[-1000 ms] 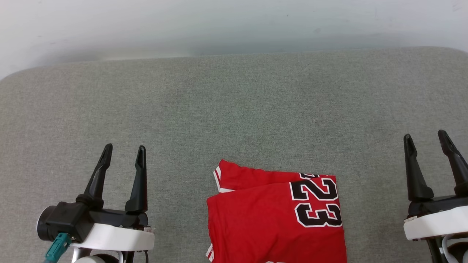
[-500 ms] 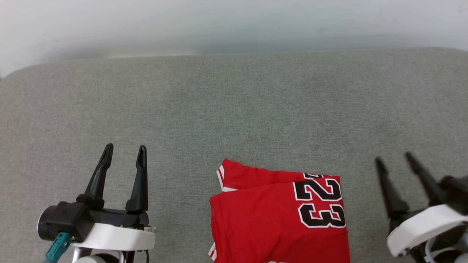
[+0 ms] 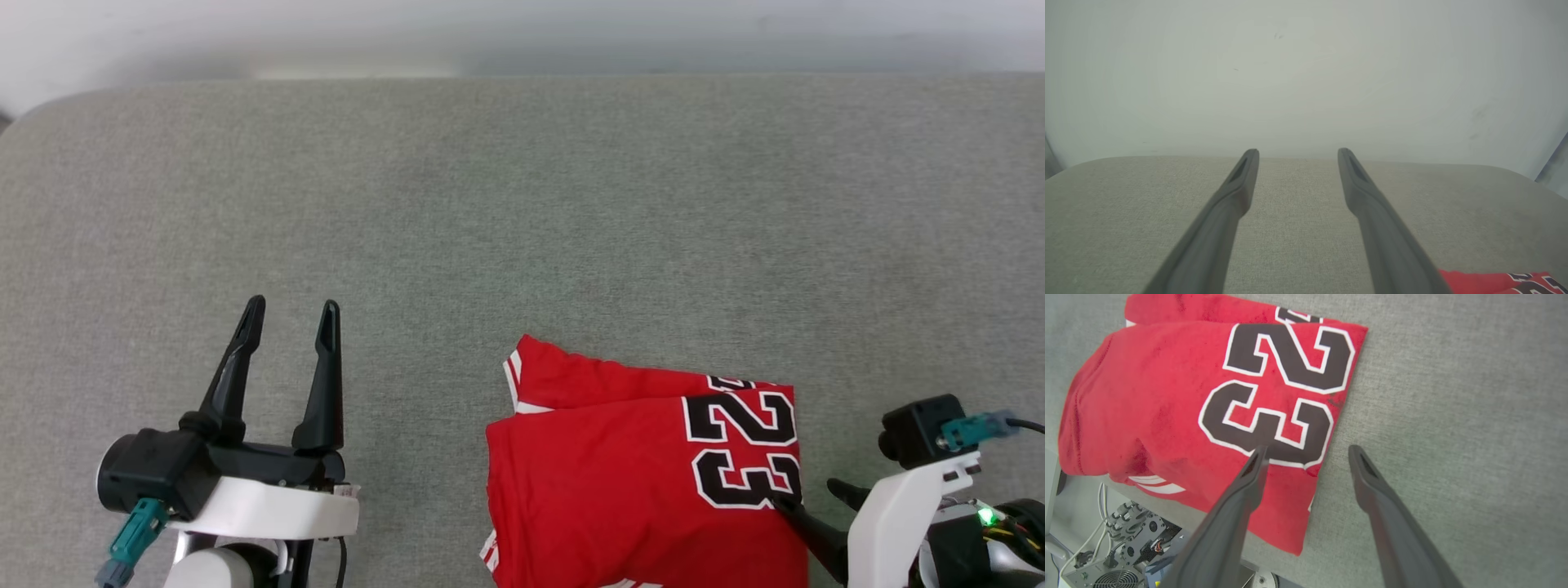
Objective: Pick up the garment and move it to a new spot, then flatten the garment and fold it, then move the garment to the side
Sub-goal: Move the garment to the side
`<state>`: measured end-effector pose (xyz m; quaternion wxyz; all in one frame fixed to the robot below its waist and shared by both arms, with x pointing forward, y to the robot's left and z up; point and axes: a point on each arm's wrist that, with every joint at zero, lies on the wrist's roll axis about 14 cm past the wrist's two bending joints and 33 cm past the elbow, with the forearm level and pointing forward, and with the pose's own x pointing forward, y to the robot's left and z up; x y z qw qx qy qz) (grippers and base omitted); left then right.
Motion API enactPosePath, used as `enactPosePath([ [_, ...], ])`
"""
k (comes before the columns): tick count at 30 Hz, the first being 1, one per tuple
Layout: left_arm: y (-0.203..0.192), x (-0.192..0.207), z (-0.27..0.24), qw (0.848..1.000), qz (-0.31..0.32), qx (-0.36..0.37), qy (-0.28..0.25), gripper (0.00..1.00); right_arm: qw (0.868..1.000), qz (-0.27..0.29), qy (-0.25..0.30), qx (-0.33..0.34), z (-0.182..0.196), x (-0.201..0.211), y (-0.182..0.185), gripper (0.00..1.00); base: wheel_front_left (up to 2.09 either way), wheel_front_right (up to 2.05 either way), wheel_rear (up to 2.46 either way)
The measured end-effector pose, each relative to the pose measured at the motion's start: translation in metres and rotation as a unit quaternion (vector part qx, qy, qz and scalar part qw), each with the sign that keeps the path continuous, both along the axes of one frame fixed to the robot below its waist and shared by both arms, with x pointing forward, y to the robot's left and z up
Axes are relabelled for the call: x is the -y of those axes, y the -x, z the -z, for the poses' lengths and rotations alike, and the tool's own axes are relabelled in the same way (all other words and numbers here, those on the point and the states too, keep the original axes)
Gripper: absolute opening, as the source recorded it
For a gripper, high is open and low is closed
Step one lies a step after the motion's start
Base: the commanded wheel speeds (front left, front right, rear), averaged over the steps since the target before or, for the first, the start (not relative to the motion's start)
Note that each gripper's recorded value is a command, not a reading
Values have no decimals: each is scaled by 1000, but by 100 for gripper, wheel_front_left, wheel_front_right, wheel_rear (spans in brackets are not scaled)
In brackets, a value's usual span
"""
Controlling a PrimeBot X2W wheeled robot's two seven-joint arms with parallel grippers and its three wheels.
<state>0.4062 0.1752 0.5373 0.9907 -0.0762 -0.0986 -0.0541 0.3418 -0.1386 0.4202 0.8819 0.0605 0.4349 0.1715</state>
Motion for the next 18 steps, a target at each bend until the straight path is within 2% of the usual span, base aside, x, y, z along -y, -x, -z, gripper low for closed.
enactPosePath([
  [8, -3, -13, 5, 1000, -18, -8, -6, 100, 996, -33, 19, -81, 33, -21, 0, 100, 0, 0, 0],
  [18, 1, -22, 10, 999, -31, -18, -10, 100, 989, -76, 47, -119, 65, -45, -1, 100, 0, 0, 0],
])
